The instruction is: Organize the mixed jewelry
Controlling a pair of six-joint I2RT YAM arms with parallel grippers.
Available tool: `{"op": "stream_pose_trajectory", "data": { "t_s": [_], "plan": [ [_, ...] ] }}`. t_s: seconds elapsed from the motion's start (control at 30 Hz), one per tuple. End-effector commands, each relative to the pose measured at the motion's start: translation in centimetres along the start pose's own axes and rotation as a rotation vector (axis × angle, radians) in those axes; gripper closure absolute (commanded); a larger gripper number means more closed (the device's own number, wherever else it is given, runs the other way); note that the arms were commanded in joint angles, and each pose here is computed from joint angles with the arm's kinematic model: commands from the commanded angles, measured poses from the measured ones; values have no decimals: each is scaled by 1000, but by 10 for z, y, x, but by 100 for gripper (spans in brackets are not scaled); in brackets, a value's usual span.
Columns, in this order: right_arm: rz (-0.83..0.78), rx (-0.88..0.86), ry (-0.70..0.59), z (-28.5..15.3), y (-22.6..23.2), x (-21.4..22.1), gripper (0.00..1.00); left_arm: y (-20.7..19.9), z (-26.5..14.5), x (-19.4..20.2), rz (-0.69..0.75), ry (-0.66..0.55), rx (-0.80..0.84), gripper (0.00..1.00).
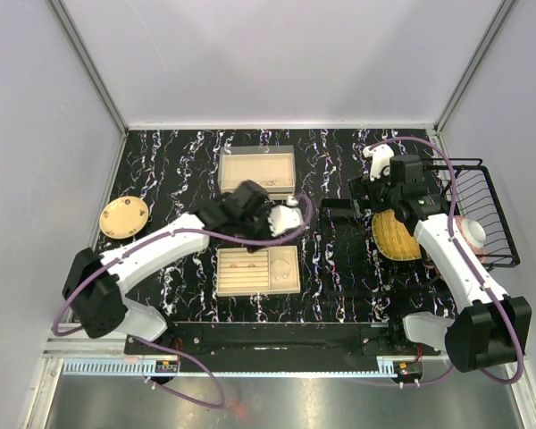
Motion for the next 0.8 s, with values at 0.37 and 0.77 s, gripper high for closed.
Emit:
{"op": "stream_pose_trajectory", "data": {
  "t_s": [0.37,0.77],
  "plan": [
    [-8,-13,-72,-10,1,-18,0,47,-87,133,-79,38,-162,57],
    [-9,-55,-64,-11,9,-16,0,58,-66,195,84,115,-20,55]
  ]
}}
Point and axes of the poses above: each gripper's point midway between its finger pads, its own z axis out along the fingers, its own y axis along the line the jaws close on, x = y × z, the point moved 1 cm from there along -z, back along the fingers, and after that the axes turned 11 degrees about z, right-handed, at the moved point
